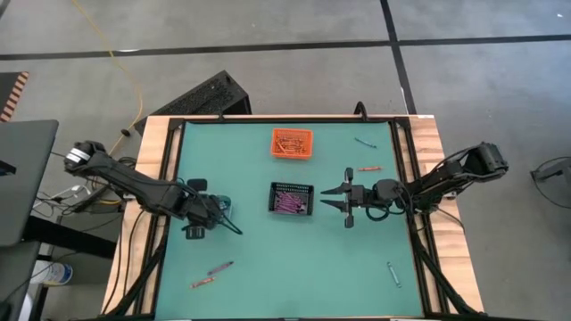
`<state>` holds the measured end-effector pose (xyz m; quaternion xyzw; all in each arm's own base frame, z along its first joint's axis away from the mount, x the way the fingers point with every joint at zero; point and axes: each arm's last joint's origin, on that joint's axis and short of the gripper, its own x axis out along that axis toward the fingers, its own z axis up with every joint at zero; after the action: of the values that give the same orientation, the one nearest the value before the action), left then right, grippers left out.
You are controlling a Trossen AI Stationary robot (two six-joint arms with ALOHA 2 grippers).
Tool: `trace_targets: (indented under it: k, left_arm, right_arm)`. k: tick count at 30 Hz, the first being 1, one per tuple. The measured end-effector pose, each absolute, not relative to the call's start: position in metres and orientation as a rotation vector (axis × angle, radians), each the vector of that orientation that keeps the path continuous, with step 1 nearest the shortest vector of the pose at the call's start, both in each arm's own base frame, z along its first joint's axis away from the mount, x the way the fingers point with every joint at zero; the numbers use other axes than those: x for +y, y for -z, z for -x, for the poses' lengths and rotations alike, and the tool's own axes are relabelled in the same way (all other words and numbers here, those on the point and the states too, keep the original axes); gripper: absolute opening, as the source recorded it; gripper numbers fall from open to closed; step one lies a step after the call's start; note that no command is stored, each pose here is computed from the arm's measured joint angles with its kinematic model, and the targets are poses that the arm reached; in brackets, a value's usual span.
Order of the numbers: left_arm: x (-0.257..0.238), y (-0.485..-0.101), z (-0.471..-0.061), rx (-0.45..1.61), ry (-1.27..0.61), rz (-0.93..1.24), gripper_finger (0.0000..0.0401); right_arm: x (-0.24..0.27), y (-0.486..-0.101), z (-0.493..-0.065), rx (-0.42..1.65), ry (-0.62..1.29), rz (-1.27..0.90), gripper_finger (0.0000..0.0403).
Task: Sort crayons
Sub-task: Put the blue crayon into the light blue bin
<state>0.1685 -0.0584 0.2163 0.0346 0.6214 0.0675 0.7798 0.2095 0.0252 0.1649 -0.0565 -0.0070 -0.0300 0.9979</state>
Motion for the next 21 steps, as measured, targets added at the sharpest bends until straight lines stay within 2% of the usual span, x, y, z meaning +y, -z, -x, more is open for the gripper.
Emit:
trace_targets:
  k: [6, 10, 13, 18, 21]
  left_arm:
    - [-0.052, -0.236, -0.157, 1.192, -0.146, -0.072, 0.0106]
    - [-0.046, -0.259, -0.153, 0.886, -0.201, -0.101, 0.0105]
    - [-0.043, -0.27, -0.148, 0.657, -0.163, -0.128, 0.0101]
    - [-0.035, -0.272, -0.128, 0.462, -0.136, -0.129, 0.0096]
    - [-0.029, -0.261, -0.114, 0.392, -0.157, -0.102, 0.0096]
  right_arm:
    - [0.025, -0.166, -0.209, -0.021, 0.061, 0.116, 0.0113]
    - [0.025, -0.166, -0.209, -0.023, 0.061, 0.117, 0.0113]
    - [0.025, -0.167, -0.209, -0.035, 0.061, 0.122, 0.0113]
    - [0.025, -0.168, -0.209, -0.048, 0.062, 0.119, 0.0113]
    - [0.025, -0.168, -0.209, -0.049, 0.062, 0.115, 0.0113]
